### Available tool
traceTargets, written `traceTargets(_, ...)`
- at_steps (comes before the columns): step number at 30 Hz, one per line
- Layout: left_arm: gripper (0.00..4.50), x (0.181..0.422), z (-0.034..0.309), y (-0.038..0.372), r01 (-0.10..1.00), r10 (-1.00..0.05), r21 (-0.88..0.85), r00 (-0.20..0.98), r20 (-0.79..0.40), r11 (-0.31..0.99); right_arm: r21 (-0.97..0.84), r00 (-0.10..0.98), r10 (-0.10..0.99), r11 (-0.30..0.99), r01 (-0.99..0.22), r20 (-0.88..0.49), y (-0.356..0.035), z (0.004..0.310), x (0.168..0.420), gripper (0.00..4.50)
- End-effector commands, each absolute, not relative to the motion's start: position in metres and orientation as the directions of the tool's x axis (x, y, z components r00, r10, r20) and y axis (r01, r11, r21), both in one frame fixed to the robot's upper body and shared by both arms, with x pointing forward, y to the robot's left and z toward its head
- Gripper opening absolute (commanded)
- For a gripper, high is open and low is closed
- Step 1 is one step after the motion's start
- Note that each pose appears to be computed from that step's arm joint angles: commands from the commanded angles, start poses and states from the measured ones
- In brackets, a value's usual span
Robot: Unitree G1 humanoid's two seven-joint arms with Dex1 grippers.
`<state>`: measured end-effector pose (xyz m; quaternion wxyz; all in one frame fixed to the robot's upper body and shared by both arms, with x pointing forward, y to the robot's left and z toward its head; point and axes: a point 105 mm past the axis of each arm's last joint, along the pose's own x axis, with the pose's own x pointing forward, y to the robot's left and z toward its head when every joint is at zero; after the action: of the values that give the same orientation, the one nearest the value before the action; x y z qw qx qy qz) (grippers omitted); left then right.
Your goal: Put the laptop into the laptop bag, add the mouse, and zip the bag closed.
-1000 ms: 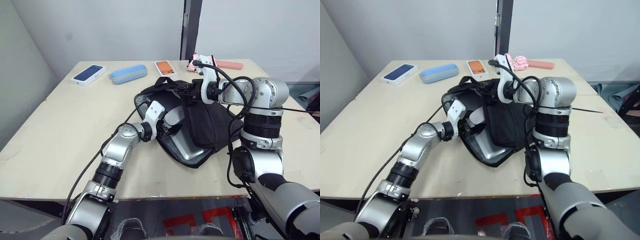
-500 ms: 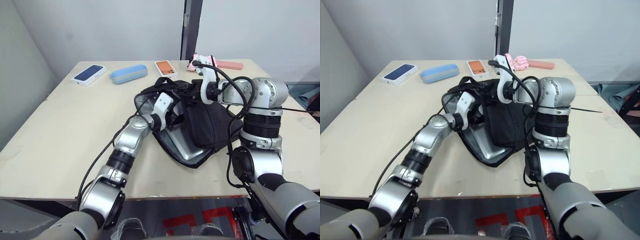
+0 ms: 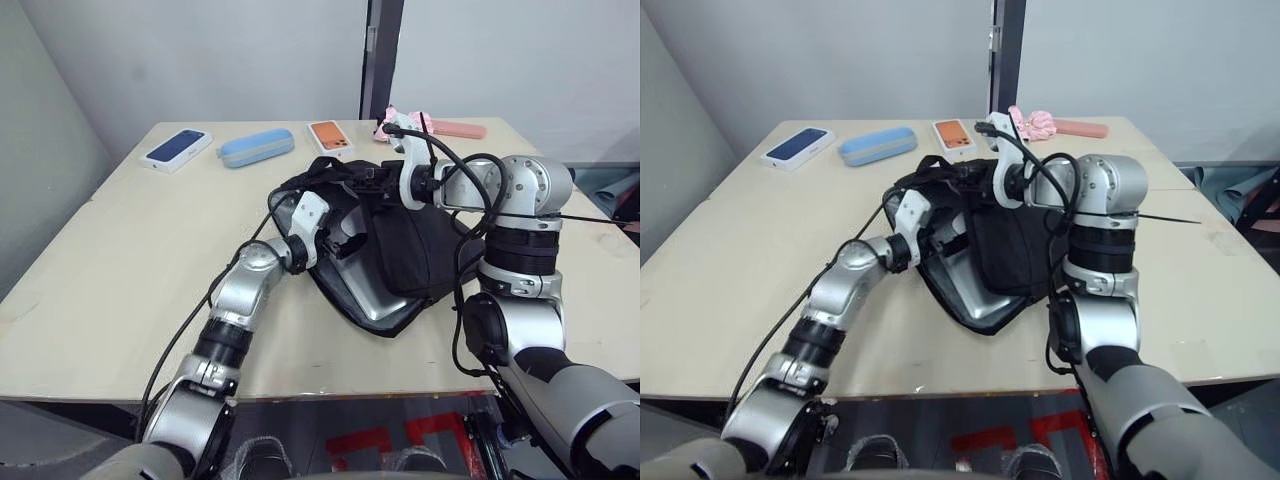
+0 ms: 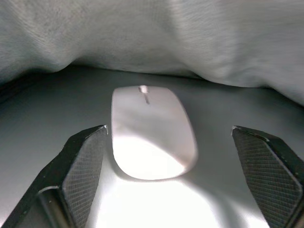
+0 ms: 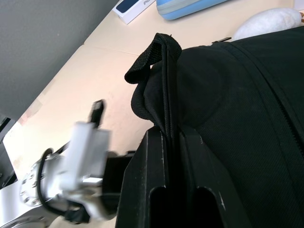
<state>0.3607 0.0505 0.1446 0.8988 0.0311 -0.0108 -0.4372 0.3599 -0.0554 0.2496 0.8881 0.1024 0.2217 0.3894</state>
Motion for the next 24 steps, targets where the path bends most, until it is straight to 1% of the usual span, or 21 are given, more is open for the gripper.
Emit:
traceTargets(1, 4.44, 0.342, 0.184, 0.076, 0.77, -0.778, 0.111, 0.623, 0.084, 0.629, 0.318, 0.613, 0.756, 0.654, -0.687, -0.231, -0.056, 0.273, 0.359, 0.0)
traceTargets(4, 4.44, 0.323, 0.189, 0.109, 0.769, -0.775, 0.107, 0.631, 0.025, 0.63, 0.267, 0.606, 0.756, 0.654, -0.707, -0.246, -0.055, 0.268, 0.359, 0.0)
traceTargets(7, 4.44, 0.31, 0.191, 0.148, 0.761, -0.76, 0.055, 0.649, -0.05, 0.646, 0.127, 0.571, 0.768, 0.622, -0.772, -0.289, -0.049, 0.256, 0.353, 0.0)
traceTargets(9, 4.44, 0.307, 0.189, 0.179, 0.722, -0.715, 0.041, 0.691, -0.106, 0.691, 0.05, 0.486, 0.81, 0.529, -0.847, -0.328, -0.042, 0.245, 0.339, 0.0)
traceTargets(10, 4.44, 0.306, 0.189, 0.187, 0.711, -0.702, 0.04, 0.701, -0.125, 0.702, 0.027, 0.45, 0.825, 0.487, -0.873, -0.341, -0.04, 0.241, 0.334, 0.0)
traceTargets(12, 4.44, 0.298, 0.188, 0.214, 0.68, -0.66, 0.059, 0.726, -0.194, 0.731, -0.032, 0.301, 0.855, 0.318, -0.948, -0.422, -0.04, 0.223, 0.307, 0.0)
traceTargets(14, 4.44, 0.293, 0.192, 0.23, 0.664, -0.635, 0.079, 0.739, -0.225, 0.744, -0.052, 0.206, 0.848, 0.207, -0.977, -0.489, -0.047, 0.206, 0.291, 0.0)
traceTargets(17, 4.44, 0.291, 0.196, 0.244, 0.648, -0.616, 0.087, 0.751, -0.238, 0.757, -0.148, 0.215, 0.797, 0.158, -0.976, -0.565, -0.061, 0.182, 0.293, 0.0)
traceTargets(20, 4.44, 0.294, 0.197, 0.248, 0.636, -0.603, 0.097, 0.762, -0.234, 0.766, -0.194, 0.215, 0.782, 0.123, -0.973, -0.584, -0.067, 0.169, 0.296, 0.0)
traceTargets(22, 4.5, 0.298, 0.197, 0.246, 0.634, -0.606, 0.077, 0.764, -0.222, 0.77, -0.206, 0.225, 0.787, 0.128, -0.97, -0.575, -0.071, 0.164, 0.301, 0.89)
traceTargets(23, 4.5, 0.3, 0.197, 0.245, 0.634, -0.608, 0.07, 0.763, -0.219, 0.77, -0.21, 0.232, 0.789, 0.133, -0.968, -0.569, -0.072, 0.164, 0.303, 1.15)
traceTargets(24, 4.5, 0.301, 0.196, 0.244, 0.637, -0.614, 0.058, 0.759, -0.216, 0.768, -0.204, 0.221, 0.796, 0.125, -0.971, -0.563, -0.074, 0.166, 0.301, 1.52)
